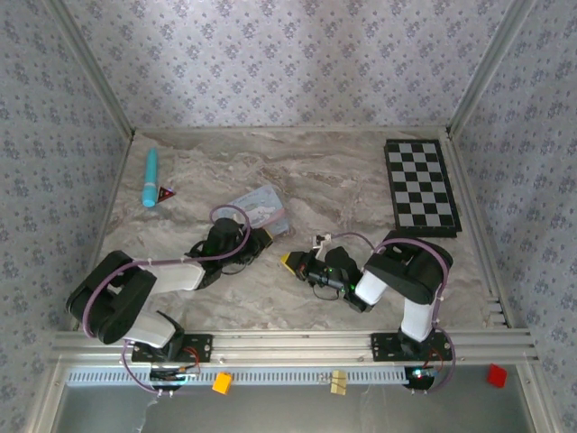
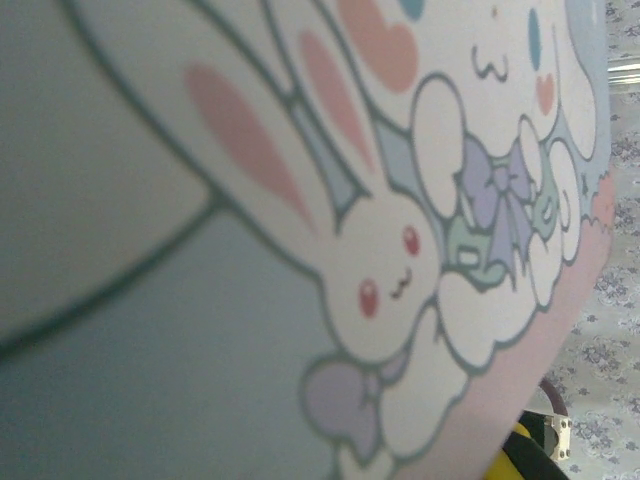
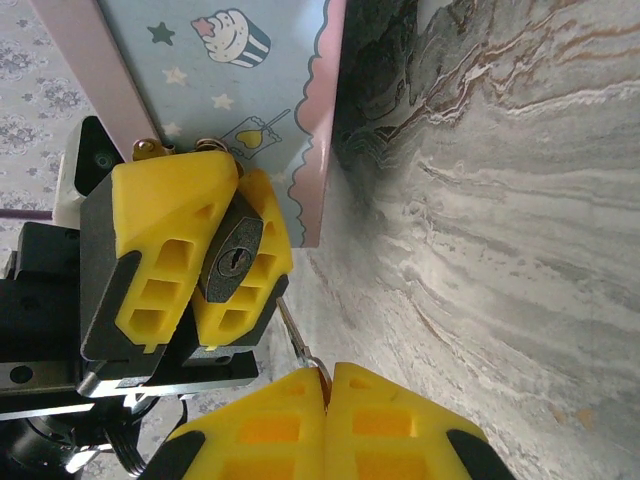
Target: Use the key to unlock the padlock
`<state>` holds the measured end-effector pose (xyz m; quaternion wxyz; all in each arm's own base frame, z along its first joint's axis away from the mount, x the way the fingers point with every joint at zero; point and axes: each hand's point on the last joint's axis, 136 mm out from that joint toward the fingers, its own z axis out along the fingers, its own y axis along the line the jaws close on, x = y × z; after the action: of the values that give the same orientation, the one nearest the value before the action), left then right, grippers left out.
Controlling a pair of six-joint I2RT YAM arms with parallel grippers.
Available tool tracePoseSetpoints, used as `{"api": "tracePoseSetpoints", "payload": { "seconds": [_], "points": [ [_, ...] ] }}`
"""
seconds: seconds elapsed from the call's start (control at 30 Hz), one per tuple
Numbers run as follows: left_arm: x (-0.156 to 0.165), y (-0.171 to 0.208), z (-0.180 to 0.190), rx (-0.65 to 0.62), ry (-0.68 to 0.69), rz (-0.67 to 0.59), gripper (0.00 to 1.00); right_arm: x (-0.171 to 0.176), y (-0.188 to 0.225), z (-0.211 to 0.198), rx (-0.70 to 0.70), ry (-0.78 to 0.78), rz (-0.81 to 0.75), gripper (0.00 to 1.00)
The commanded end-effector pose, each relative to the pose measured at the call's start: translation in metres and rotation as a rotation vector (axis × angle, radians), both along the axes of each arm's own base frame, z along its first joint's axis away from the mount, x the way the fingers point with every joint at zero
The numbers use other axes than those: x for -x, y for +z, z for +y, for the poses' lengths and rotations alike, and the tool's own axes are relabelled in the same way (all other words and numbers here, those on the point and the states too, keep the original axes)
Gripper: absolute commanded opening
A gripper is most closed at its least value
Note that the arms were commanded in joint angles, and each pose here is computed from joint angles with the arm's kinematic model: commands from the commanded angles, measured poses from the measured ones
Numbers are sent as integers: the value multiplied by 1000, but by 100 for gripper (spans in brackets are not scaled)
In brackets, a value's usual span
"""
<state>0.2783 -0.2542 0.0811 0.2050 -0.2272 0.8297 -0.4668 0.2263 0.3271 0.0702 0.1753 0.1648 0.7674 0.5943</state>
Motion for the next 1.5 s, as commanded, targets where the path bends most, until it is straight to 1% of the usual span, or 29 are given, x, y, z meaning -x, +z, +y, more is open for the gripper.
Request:
{"api": "tracePoseSetpoints", "payload": {
  "seconds": [0.0, 0.2, 0.63, 0.77, 0.93, 1.47],
  "points": [
    [-3, 14, -7, 45, -12, -36, 0, -3, 12, -1, -35, -12, -24, 0],
    [-1, 14, -7, 47, -15, -34, 0, -5, 24, 6, -77, 5, -18, 0],
    [4, 20, -5, 24, -36, -57, 0, -8, 30, 11, -110, 27, 0, 0],
    [2, 26, -9, 48, -44, -75, 0, -8, 28, 11, -109, 26, 10, 0],
    [3, 27, -10, 39, -48, -83, 0, -10, 34, 15, -123, 39, 1, 0],
    [8, 25, -2, 20, -39, -87, 0, -13, 30, 8, -110, 11, 2, 0]
  ]
}}
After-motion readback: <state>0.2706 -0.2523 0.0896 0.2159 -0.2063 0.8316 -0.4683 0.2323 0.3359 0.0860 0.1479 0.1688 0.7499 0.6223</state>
